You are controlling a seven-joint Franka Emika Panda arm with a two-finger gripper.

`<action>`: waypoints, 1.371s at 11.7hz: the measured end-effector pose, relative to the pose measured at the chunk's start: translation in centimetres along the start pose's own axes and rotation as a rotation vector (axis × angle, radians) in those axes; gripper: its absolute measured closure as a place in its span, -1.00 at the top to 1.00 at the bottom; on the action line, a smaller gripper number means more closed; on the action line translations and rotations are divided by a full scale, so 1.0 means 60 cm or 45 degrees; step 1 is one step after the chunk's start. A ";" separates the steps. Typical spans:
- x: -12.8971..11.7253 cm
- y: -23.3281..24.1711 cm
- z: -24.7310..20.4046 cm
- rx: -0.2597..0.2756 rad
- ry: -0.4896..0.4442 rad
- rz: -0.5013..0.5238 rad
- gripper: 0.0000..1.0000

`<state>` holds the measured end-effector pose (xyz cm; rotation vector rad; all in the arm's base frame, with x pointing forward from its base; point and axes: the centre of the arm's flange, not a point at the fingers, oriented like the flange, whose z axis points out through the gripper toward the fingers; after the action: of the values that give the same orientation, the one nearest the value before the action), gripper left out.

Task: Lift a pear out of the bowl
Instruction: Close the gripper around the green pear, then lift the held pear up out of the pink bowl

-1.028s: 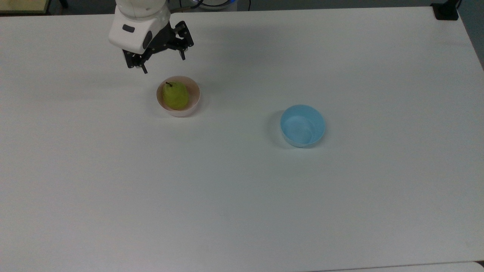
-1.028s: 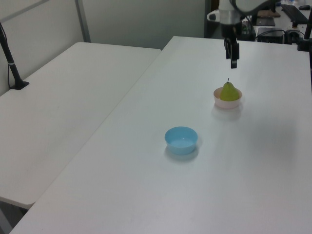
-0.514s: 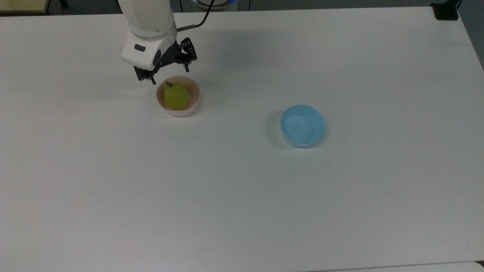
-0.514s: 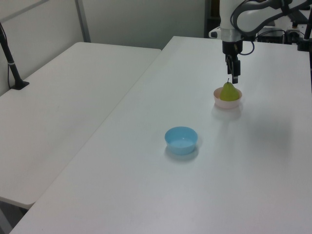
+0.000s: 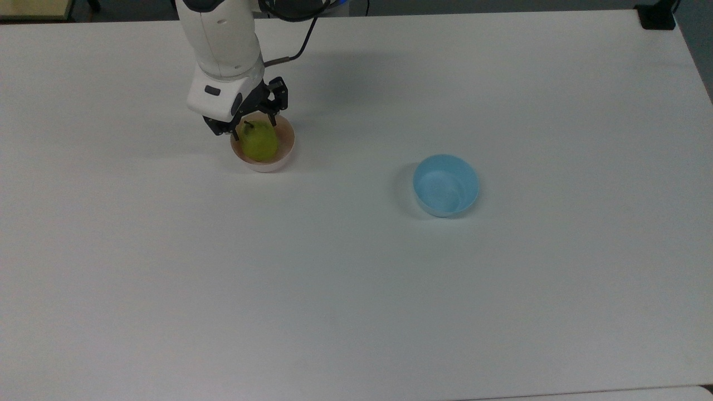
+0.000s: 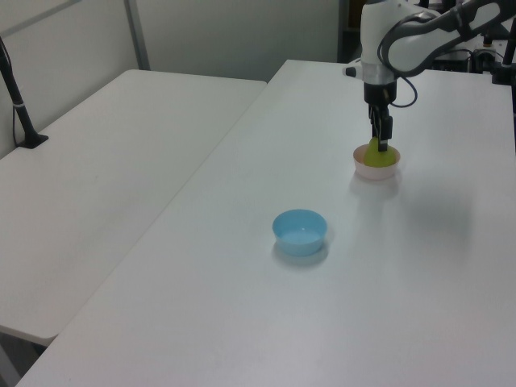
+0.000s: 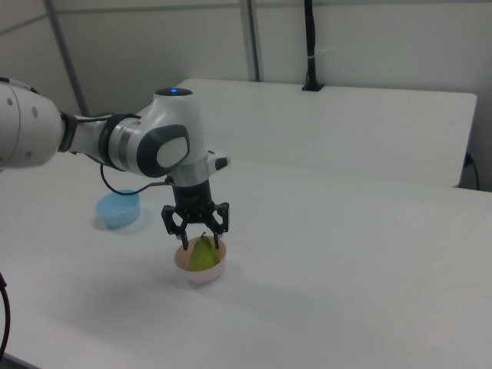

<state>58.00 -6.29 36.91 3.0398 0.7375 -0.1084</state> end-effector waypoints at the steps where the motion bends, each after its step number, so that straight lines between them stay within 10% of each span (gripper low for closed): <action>1: -0.001 -0.001 0.010 0.001 -0.001 -0.001 0.43; 5: 0.000 -0.003 0.016 0.000 0.001 -0.032 0.00; 16: 0.007 0.005 -0.086 -0.009 0.009 -0.073 0.00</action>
<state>58.82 -6.24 42.05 3.0145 0.8234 -0.0954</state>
